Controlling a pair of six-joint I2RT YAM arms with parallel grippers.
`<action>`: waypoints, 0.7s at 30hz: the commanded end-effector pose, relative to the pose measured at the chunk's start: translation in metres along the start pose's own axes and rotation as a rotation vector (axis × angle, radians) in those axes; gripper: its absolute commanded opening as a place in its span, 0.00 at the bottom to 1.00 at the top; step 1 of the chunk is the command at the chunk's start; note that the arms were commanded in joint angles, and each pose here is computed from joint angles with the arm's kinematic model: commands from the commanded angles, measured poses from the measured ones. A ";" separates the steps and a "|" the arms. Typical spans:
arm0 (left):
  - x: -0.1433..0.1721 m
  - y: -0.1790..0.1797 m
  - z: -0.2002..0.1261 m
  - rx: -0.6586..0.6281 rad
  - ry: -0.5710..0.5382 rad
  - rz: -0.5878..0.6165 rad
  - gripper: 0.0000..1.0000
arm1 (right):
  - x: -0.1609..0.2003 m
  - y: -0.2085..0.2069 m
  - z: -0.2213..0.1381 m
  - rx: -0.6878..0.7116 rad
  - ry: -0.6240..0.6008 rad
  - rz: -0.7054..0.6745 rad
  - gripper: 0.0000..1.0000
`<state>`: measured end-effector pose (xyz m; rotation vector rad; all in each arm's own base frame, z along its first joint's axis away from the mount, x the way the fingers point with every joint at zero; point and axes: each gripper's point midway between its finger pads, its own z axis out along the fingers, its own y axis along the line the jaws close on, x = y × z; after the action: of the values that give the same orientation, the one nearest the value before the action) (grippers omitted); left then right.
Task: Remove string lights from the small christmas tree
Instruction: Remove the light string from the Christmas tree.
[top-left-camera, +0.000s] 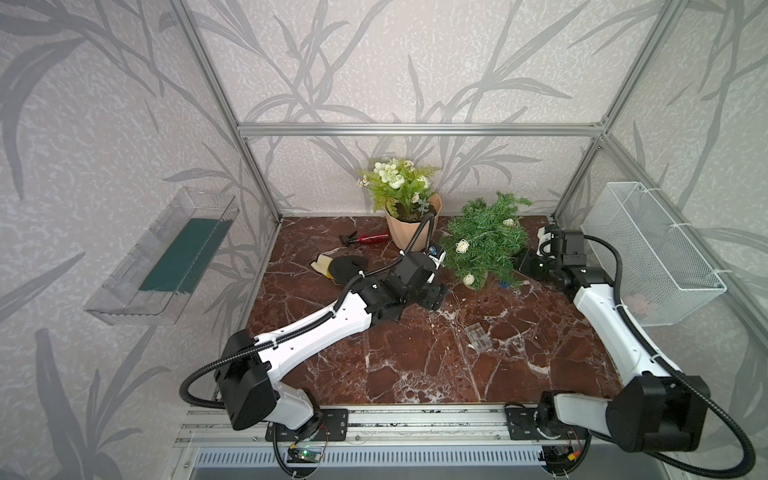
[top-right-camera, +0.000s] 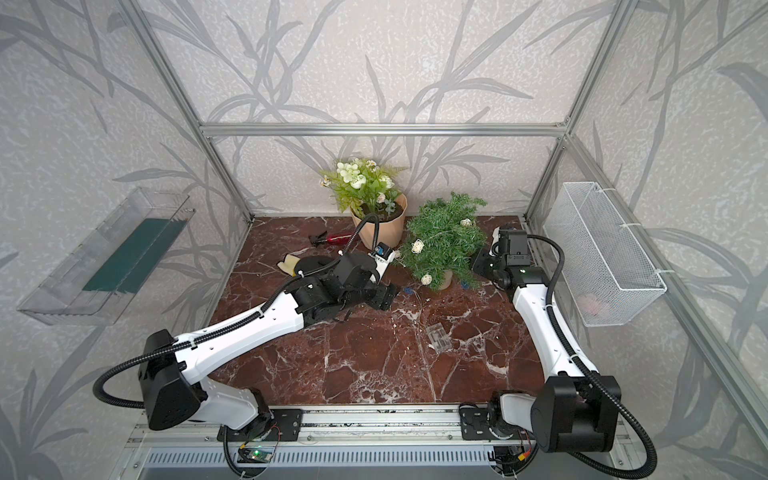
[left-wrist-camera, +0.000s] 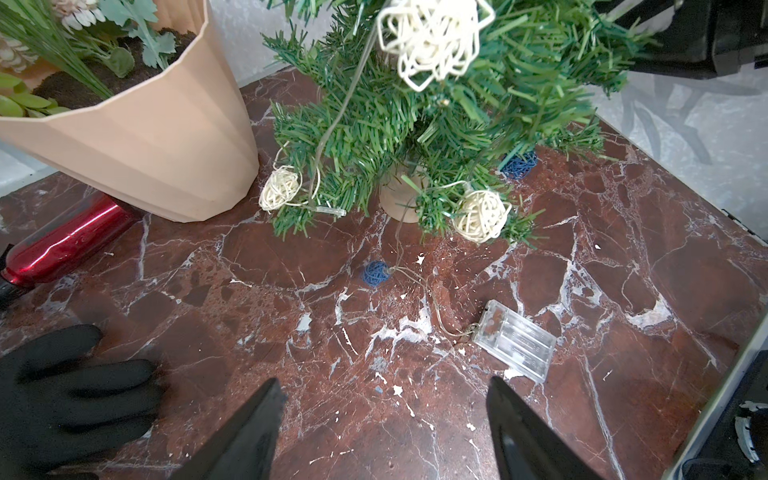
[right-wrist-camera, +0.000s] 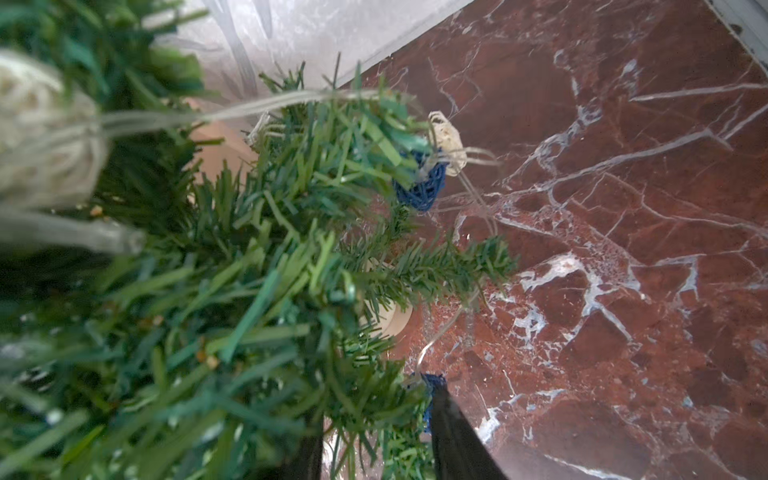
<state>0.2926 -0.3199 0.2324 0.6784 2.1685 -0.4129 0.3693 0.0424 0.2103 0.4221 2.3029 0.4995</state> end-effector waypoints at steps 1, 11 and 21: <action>-0.007 -0.002 -0.002 0.005 -0.003 -0.001 0.78 | 0.002 0.023 -0.011 -0.069 -0.019 -0.046 0.40; -0.007 -0.002 -0.009 0.014 -0.026 -0.026 0.77 | 0.031 0.082 -0.003 -0.136 0.028 -0.140 0.40; -0.002 0.011 -0.027 -0.029 -0.045 -0.027 0.77 | 0.044 0.115 -0.026 -0.173 0.033 -0.219 0.47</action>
<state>0.2863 -0.3101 0.2459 0.6482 2.1408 -0.4319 0.3447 0.1656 0.2268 0.0694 2.3413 0.6179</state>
